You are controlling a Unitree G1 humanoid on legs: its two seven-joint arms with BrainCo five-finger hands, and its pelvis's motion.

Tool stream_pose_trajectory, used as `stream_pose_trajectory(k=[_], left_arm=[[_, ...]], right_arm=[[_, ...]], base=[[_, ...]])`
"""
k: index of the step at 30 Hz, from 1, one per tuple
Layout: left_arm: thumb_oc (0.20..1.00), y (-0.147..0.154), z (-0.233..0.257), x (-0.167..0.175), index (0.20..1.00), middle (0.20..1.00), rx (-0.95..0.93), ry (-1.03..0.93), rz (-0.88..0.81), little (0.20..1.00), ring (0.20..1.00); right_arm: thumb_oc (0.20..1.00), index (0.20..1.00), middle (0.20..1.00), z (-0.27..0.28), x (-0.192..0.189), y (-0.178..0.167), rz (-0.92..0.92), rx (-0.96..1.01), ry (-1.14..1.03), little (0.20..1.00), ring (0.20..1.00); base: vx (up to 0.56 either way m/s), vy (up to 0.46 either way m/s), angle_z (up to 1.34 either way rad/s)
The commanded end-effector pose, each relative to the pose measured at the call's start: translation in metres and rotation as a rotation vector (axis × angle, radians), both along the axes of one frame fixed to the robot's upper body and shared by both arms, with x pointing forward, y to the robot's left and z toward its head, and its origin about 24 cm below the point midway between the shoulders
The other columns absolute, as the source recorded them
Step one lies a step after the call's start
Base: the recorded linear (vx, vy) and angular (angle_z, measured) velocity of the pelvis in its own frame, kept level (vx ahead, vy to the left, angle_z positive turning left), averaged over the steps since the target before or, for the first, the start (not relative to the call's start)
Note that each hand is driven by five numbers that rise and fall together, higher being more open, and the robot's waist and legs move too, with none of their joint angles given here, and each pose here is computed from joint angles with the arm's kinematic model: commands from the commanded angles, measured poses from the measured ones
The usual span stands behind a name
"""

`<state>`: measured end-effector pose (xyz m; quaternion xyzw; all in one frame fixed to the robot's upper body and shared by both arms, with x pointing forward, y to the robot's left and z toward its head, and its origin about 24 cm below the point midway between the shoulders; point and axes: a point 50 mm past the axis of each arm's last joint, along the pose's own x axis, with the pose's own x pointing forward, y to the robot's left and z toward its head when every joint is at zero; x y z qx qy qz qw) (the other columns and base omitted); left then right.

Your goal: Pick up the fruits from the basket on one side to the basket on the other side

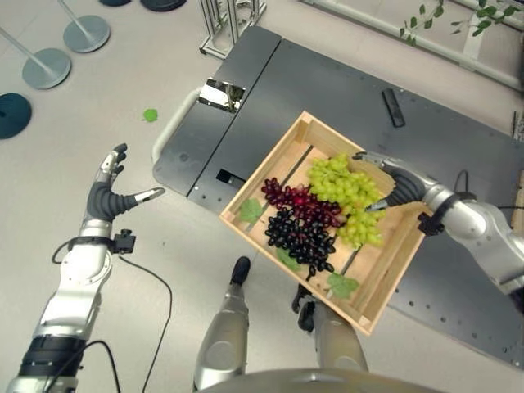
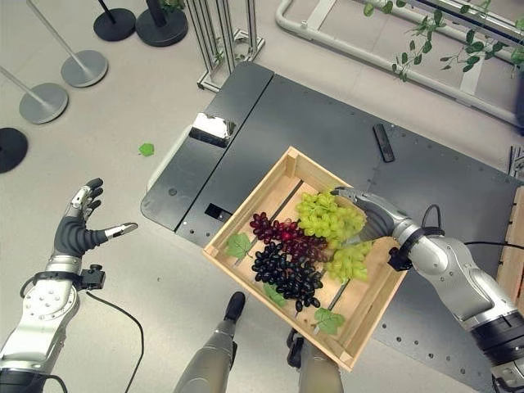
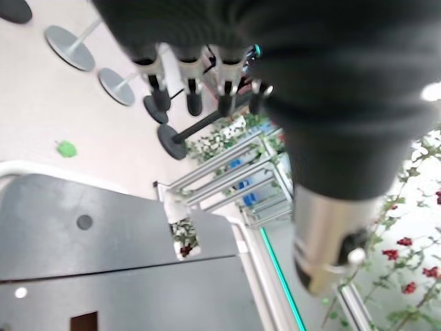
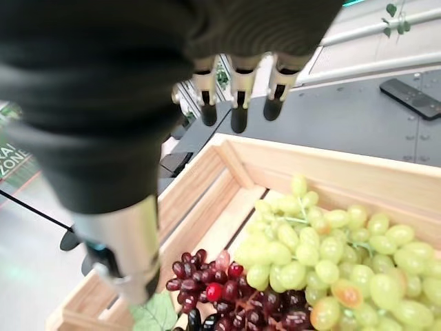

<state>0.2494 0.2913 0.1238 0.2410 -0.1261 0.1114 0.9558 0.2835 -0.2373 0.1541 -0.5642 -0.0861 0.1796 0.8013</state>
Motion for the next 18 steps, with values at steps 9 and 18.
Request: stream_pose_trajectory(k=[9, 18], left_arm=[[1.000, -0.003, 0.027, 0.005, 1.000, 1.000, -0.014, -0.146, -0.001, 1.000, 1.000], [1.000, -0.012, 0.032, 0.014, 1.000, 1.000, -0.073, -0.199, 0.006, 1.000, 1.000]], right_arm=[[1.000, 1.000, 1.000, -0.010, 0.022, 0.031, 0.052, 0.019, 0.013, 1.000, 1.000], [1.000, 1.000, 1.000, -0.006, 0.051, 0.052, 0.019, -0.014, -0.042, 1.000, 1.000]], base=[[-0.01, -0.005, 0.01], [-0.04, -0.005, 0.05]])
